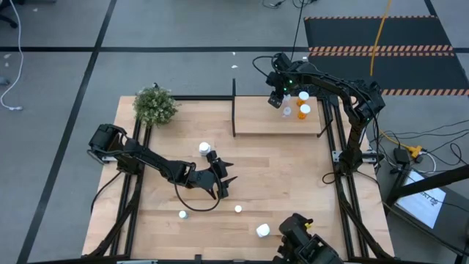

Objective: Pick and place medicine bottles onto shelf by color
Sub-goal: Put the right blue pill bottle on the shelf

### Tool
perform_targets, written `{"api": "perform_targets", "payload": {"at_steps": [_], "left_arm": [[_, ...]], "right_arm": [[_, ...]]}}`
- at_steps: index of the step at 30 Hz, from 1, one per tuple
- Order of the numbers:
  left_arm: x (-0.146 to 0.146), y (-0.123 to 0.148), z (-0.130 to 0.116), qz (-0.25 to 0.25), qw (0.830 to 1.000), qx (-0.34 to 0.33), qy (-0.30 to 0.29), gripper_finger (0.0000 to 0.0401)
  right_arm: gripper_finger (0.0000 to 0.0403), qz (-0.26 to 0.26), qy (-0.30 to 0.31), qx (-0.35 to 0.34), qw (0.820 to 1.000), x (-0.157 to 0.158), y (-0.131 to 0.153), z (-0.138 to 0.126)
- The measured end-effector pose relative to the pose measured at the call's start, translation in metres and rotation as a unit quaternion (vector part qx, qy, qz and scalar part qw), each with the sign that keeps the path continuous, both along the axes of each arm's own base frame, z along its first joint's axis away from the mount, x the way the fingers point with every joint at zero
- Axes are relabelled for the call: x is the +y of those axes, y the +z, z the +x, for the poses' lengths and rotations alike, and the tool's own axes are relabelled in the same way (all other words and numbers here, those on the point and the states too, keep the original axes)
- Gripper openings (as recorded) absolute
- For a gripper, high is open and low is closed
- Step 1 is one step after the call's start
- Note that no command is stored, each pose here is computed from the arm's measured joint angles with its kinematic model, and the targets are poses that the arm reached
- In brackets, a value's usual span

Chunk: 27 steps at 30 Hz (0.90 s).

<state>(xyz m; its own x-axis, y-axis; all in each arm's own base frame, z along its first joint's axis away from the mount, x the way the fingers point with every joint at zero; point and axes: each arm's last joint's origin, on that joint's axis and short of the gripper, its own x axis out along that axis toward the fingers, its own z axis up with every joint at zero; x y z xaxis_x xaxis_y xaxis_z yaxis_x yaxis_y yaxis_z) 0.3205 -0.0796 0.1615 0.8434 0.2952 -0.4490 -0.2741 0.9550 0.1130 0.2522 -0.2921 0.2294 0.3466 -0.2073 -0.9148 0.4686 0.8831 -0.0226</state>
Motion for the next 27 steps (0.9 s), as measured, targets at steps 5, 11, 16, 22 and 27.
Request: {"api": "perform_targets", "payload": {"at_steps": [5, 11, 16, 22, 27], "left_arm": [[0.0000, 0.0000, 0.0000, 0.000, 1.000, 0.000, 0.000, 0.0250], [0.0000, 0.0000, 0.0000, 0.000, 1.000, 0.000, 0.000, 0.0250], [0.0000, 0.0000, 0.0000, 0.000, 1.000, 0.000, 0.000, 0.0250], [0.0000, 0.0000, 0.0000, 0.000, 1.000, 0.000, 0.000, 0.0250], [-0.0001, 0.0000, 0.0000, 0.000, 1.000, 0.000, 0.000, 0.0250]], "right_arm": [[0.0129, 0.007, 0.003, 0.004, 1.000, 0.0033, -0.0006, 0.0017], [0.0124, 0.009, 0.011, 0.006, 1.000, 0.0086, -0.0007, 0.0069], [0.0125, 0.009, 0.013, 0.006, 1.000, 0.0098, -0.0008, 0.0082], [0.0125, 0.011, 0.009, 0.005, 1.000, 0.0099, -0.0008, 0.0082], [0.0127, 0.013, 0.005, 0.004, 1.000, 0.0099, -0.0008, 0.0082]]}}
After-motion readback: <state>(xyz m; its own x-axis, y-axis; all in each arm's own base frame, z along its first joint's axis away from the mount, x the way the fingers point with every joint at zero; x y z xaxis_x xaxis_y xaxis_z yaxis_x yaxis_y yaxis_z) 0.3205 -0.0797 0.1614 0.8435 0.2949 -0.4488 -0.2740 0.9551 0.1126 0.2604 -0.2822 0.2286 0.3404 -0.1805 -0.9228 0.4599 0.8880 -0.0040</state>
